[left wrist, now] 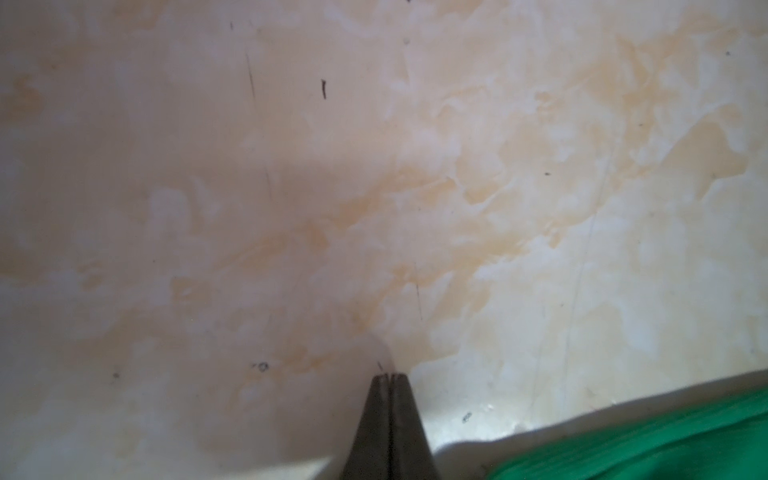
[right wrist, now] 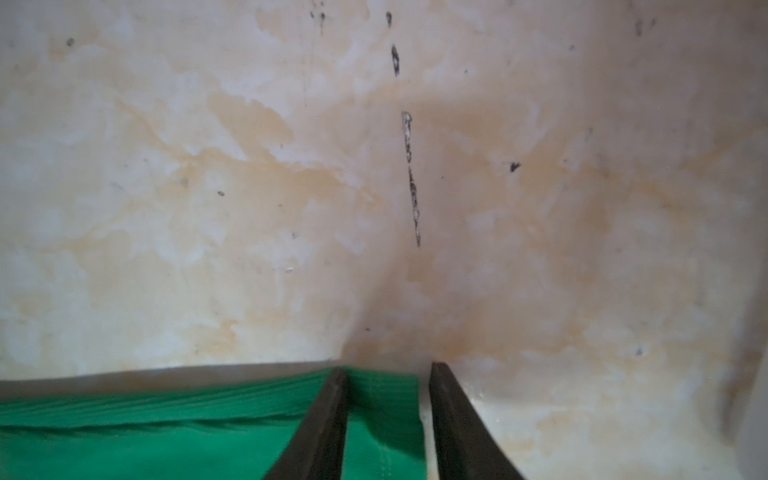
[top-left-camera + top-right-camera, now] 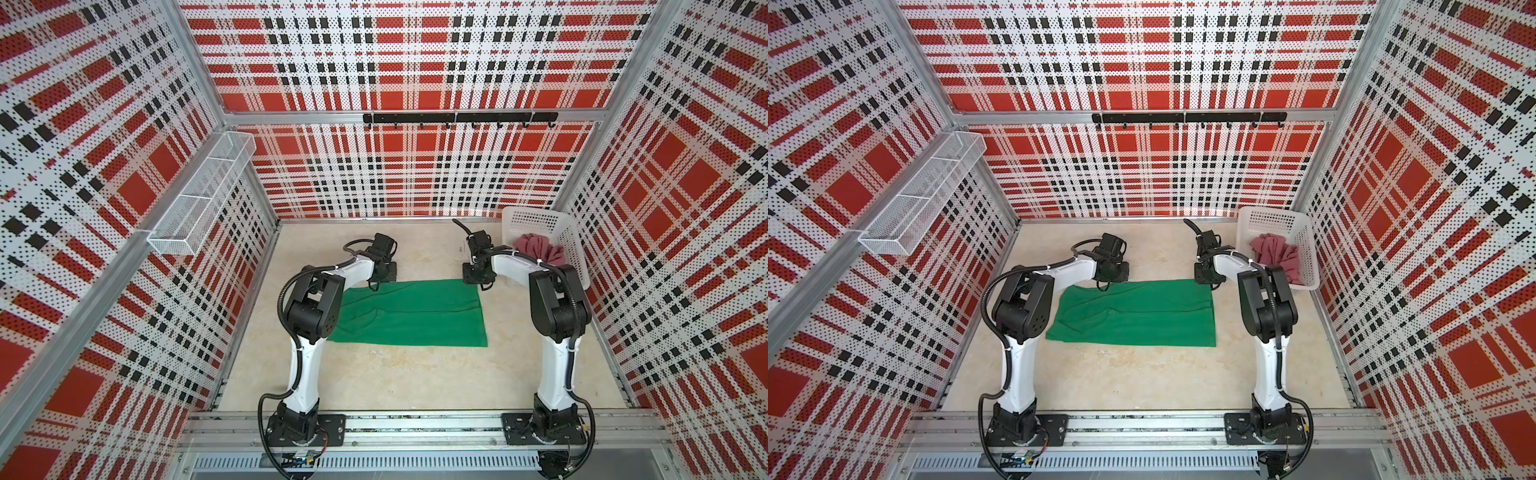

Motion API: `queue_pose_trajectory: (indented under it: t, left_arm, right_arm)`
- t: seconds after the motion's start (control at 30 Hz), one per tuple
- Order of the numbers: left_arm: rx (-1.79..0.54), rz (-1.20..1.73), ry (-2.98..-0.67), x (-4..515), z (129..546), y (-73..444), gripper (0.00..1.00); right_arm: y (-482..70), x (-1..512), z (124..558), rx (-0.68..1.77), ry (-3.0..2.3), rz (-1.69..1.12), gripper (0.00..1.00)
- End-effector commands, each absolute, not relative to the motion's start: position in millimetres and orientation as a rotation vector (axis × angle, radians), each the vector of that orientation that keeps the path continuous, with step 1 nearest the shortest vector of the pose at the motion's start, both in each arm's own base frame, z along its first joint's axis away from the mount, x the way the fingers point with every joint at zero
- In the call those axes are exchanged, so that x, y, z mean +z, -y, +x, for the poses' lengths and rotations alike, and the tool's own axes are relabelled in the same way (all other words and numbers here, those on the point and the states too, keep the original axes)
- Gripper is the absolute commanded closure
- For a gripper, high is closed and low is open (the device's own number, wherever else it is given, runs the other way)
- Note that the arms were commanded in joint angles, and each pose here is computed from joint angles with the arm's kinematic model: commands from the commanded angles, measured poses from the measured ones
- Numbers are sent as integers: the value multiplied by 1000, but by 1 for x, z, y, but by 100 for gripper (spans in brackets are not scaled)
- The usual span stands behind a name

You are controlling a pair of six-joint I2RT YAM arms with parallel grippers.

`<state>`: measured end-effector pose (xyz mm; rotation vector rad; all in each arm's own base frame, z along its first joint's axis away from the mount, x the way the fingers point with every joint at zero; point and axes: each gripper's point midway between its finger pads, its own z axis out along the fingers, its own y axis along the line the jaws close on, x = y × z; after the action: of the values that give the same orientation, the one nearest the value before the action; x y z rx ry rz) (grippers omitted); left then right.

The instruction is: Fold and stack the tank tops

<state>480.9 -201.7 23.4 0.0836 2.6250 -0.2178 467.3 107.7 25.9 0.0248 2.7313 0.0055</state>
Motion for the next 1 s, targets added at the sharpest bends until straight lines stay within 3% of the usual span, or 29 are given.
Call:
queue_pose_trajectory:
  t: [0.0,0.1,0.23,0.97]
  left_arm:
    - [-208,104,-2634,21,475,202,100]
    - [-205,93,-2611,32,478,200,100]
    - [-216,76,-2568,51,483,200,100]
    - [-117,-14,-2441,96,464,176,100]
  right_arm:
    - [-105,17,471,8,-2730,22,71]
    - [-106,26,474,17,-2705,7,87]
    - [-107,39,478,30,-2668,-18,100]
    - [-105,94,442,72,-2495,-276,100]
